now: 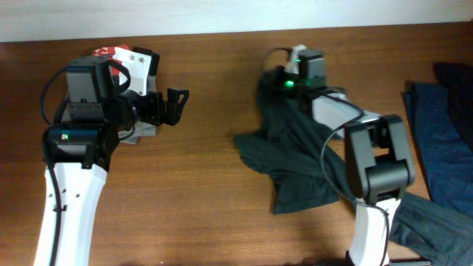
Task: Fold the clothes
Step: 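Drag the dark green shirt leftward to the table center with right gripper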
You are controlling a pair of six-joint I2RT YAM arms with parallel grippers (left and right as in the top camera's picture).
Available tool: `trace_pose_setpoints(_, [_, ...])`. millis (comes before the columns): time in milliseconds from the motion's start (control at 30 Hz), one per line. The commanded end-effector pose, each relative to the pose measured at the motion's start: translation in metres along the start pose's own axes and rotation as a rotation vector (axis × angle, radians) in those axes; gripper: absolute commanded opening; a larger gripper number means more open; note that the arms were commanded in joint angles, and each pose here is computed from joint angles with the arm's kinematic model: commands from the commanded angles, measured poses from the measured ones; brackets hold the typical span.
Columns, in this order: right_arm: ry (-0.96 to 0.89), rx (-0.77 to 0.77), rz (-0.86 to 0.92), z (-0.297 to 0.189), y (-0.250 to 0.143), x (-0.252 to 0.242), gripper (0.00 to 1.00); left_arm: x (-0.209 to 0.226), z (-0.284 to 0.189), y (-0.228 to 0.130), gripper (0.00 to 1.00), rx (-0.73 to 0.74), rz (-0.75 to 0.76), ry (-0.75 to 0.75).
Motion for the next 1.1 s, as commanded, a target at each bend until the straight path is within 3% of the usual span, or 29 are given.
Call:
trace_pose_setpoints(0, [0.198, 0.008, -0.058, 0.012, 0.009, 0.073, 0.04, -0.002, -0.002, 0.007, 0.99, -0.018, 0.024, -0.014])
trace_pose_setpoints(33, [0.226, 0.002, -0.088, 0.014, 0.011, 0.089, 0.05, -0.002, -0.002, 0.007, 0.99, -0.019, 0.024, -0.014])
trace_pose_setpoints(67, [0.241, 0.000, -0.116, 0.014, 0.014, 0.101, 0.22, -0.002, -0.002, 0.007, 0.99, -0.019, 0.024, -0.014])
trace_pose_setpoints(100, [0.244, 0.003, -0.140, 0.014, 0.016, 0.107, 0.51, -0.002, -0.002, 0.007, 0.99, -0.019, 0.024, -0.014])
trace_pose_setpoints(167, [0.217, 0.023, -0.192, 0.010, 0.023, 0.112, 0.65, -0.002, -0.002, 0.007, 0.99, -0.018, 0.024, -0.014])
trace_pose_setpoints(300, [0.102, 0.098, -0.306, -0.013, 0.047, 0.102, 0.69, -0.003, 0.006, 0.004, 0.99, 0.003, 0.022, -0.026])
trace_pose_setpoints(433, [-0.186, 0.154, -0.352, -0.070, 0.084, 0.075, 0.70, -0.013, 0.039, -0.007, 0.99, 0.097, 0.026, -0.074])
trace_pose_setpoints(500, [-0.328, 0.190, -0.339, -0.115, 0.103, 0.064, 0.70, -0.017, 0.065, -0.023, 0.98, 0.196, 0.015, -0.096])
trace_pose_setpoints(600, [-0.401, 0.217, -0.284, -0.170, 0.122, 0.055, 0.70, -0.019, 0.092, -0.051, 0.93, 0.357, -0.022, -0.112])
trace_pose_setpoints(767, [-0.449, 0.192, -0.220, -0.223, 0.134, 0.054, 0.70, -0.022, 0.137, -0.098, 0.91, 0.593, -0.062, -0.131])
trace_pose_setpoints(833, [-0.449, 0.182, -0.211, -0.238, 0.133, 0.060, 0.70, -0.024, 0.164, -0.116, 0.84, 0.652, -0.045, -0.146])
trace_pose_setpoints(900, [-0.442, 0.181, -0.213, -0.247, 0.131, 0.068, 0.70, -0.026, 0.191, -0.140, 0.68, 0.723, -0.045, -0.152])
trace_pose_setpoints(1000, [-0.446, 0.198, -0.202, -0.260, 0.123, 0.077, 0.71, -0.026, 0.210, -0.168, 0.62, 0.817, -0.057, -0.153])
trace_pose_setpoints(1067, [-0.452, 0.222, -0.187, -0.263, 0.118, 0.077, 0.72, -0.024, 0.217, -0.175, 0.43, 0.837, -0.058, -0.145])
Point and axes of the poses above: each gripper's point midway between its finger pads, its own z axis out along the fingers, its own x axis along the line the jaws close on, y = z × x, the point moved 8 cm from there along -z, back along the fingers, and after that the axes turned 5 degrees about -z, right-handed, at the moved point
